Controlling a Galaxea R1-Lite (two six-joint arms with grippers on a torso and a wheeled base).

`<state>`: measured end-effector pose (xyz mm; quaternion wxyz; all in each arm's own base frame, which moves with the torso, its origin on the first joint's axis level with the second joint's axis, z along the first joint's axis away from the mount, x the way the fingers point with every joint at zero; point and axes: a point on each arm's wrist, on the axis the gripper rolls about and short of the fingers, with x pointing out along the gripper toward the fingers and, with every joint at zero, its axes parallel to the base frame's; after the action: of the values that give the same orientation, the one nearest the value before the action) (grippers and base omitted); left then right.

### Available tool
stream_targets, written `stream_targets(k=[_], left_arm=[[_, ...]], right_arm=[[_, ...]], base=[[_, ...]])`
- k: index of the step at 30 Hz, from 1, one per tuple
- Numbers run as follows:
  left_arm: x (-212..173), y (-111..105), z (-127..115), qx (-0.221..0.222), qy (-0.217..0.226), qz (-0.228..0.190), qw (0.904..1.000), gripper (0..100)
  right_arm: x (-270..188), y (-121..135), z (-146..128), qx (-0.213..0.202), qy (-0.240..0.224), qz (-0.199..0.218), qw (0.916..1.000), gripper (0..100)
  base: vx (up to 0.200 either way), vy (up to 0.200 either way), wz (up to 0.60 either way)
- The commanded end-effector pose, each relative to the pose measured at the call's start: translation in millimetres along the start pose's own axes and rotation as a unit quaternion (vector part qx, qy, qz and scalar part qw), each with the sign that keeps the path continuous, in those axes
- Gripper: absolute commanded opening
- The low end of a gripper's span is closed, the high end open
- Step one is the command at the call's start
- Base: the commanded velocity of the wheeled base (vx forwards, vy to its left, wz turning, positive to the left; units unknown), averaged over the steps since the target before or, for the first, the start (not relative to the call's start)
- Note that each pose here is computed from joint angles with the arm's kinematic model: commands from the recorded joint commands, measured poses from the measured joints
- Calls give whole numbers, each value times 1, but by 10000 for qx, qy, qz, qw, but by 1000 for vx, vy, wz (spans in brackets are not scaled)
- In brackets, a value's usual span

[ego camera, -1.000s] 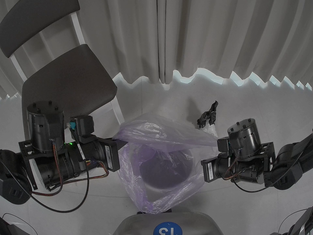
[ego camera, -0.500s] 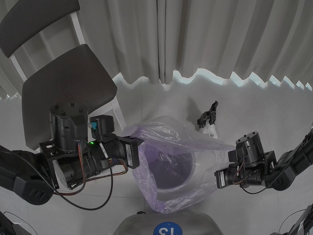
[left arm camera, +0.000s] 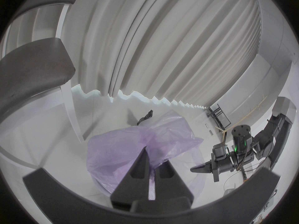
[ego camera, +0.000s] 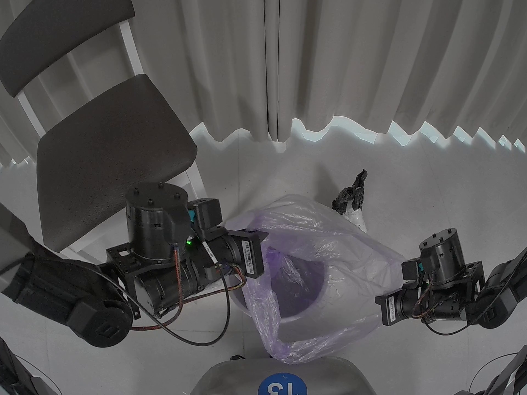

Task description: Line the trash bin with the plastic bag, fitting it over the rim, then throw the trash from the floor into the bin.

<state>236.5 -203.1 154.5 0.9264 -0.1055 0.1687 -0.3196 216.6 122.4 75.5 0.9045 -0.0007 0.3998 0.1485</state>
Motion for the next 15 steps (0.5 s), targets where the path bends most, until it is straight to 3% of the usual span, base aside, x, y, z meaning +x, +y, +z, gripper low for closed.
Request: stream_targets(k=[1, 7, 10, 15], left_arm=[[12, 5, -11, -40, 154, 85, 9998, 0], [11, 34, -13, -169, 209, 474, 9985, 0], [5, 60, -12, -313, 255, 727, 9965, 0], [-6, 73, -11, -386, 225, 924, 9947, 0]], right_arm=[[-7, 1, 6, 19, -198, 48, 9998, 0], [0, 11, 22, -9, -397, 184, 9990, 0], [19, 29, 40, -99, -503, 329, 9981, 0], [44, 48, 53, -199, -532, 435, 9974, 0]], base=[[0, 0, 0], [0, 0, 0], [0, 0, 0], [0, 0, 0]])
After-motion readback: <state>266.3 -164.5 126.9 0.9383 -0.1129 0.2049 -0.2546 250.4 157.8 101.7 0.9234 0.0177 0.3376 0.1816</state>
